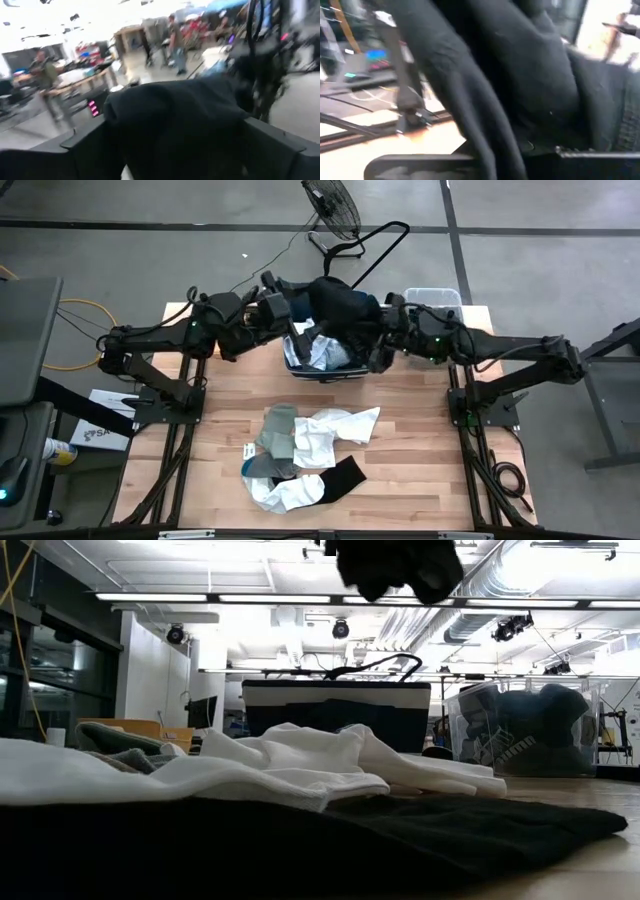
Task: Pick & Place Cloths
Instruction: Put the black boxers into the transparent bin
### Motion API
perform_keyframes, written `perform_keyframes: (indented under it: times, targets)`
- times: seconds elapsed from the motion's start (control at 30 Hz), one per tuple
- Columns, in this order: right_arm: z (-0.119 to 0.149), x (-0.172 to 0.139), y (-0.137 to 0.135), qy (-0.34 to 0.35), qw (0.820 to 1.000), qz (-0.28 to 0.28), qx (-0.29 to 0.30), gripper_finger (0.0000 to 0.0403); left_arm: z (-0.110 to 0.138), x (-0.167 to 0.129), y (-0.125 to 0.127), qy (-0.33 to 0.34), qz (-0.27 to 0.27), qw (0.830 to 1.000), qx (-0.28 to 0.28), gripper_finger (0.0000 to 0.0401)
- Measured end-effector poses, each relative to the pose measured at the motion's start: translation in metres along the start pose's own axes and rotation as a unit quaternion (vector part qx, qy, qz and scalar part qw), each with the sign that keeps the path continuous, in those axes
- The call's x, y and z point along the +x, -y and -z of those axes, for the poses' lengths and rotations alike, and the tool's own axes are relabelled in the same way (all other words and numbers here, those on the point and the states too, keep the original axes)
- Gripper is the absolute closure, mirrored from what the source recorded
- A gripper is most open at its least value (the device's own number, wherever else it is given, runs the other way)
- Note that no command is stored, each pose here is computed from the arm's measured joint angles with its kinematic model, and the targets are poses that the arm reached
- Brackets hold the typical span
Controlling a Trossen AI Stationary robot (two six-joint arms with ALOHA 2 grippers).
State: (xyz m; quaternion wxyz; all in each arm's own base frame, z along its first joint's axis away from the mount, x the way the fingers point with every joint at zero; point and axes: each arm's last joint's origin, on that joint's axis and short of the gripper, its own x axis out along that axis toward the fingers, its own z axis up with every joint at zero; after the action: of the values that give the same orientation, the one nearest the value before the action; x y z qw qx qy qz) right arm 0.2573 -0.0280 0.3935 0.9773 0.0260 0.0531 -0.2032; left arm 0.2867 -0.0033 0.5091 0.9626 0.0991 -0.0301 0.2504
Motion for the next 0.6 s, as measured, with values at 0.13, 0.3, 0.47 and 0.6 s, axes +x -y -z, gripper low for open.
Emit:
perform_keyframes:
  times: [0.13,0.3,0.47,0.6]
  targets:
    - [0.001,-0.012,0.014,-0.032,0.998,0.044,0.012,0.0399,0.008,-0.008,-0.004,-0.056,-0.007,0.998,0.029,0.0026]
    - [0.002,-0.029,0.035,-0.059,0.991,0.117,0.022,0.0399,0.017,-0.017,-0.008,-0.114,-0.006,0.993,0.033,0.0025]
    - [0.002,-0.047,0.056,-0.078,0.978,0.192,0.019,0.0399,0.028,-0.025,-0.011,-0.173,-0.005,0.985,0.011,0.0025]
    - [0.002,-0.062,0.071,-0.086,0.962,0.259,0.015,0.0399,0.037,-0.03,-0.011,-0.219,-0.009,0.976,-0.007,0.0025]
